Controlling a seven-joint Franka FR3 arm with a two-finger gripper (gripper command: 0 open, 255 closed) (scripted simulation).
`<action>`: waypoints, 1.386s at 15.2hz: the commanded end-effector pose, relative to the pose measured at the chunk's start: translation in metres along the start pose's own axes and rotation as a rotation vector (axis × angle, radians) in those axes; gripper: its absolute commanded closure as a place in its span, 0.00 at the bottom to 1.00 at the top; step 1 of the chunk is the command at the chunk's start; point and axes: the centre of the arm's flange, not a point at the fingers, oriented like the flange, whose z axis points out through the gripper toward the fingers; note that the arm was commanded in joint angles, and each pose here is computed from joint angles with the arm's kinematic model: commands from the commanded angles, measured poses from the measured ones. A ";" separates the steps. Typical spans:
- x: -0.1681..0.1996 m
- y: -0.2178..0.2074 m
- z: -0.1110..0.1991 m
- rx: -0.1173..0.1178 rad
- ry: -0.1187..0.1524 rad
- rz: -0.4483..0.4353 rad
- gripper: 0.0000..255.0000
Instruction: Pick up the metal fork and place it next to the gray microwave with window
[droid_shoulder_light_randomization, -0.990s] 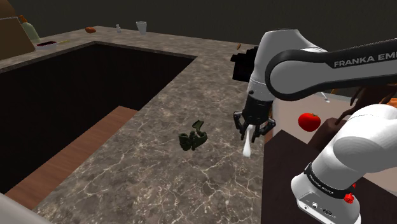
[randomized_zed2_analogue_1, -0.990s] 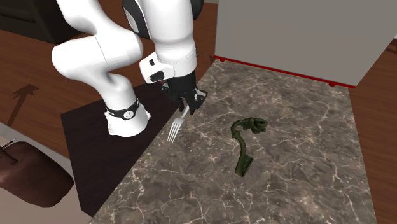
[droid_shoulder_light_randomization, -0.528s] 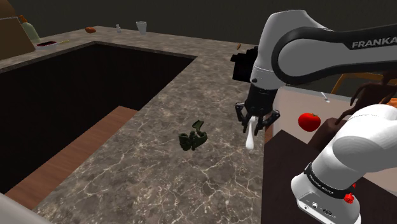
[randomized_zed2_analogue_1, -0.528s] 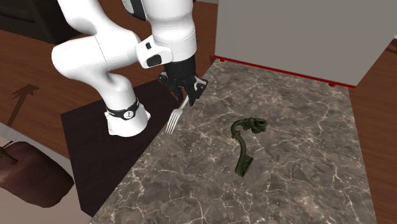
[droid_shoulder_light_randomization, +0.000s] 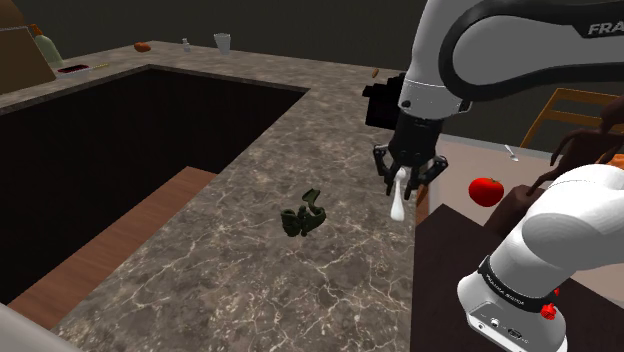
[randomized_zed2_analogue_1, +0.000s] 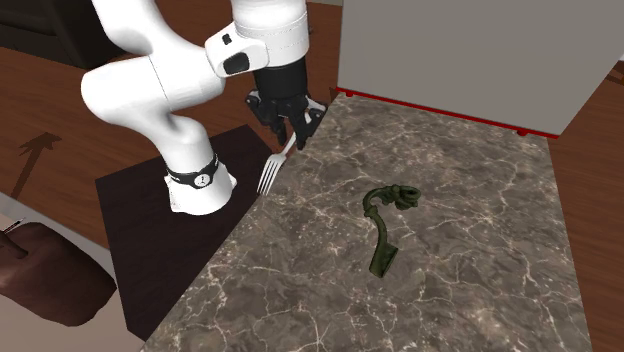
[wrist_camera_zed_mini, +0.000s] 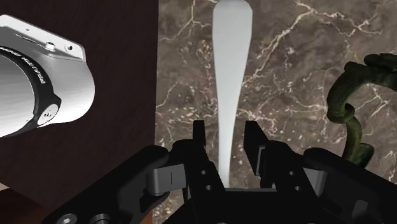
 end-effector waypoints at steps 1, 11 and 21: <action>-0.001 0.000 -0.012 0.000 0.000 0.000 1.00; -0.008 -0.001 -0.064 0.000 0.000 0.000 1.00; -0.016 -0.002 -0.116 0.000 0.000 0.000 1.00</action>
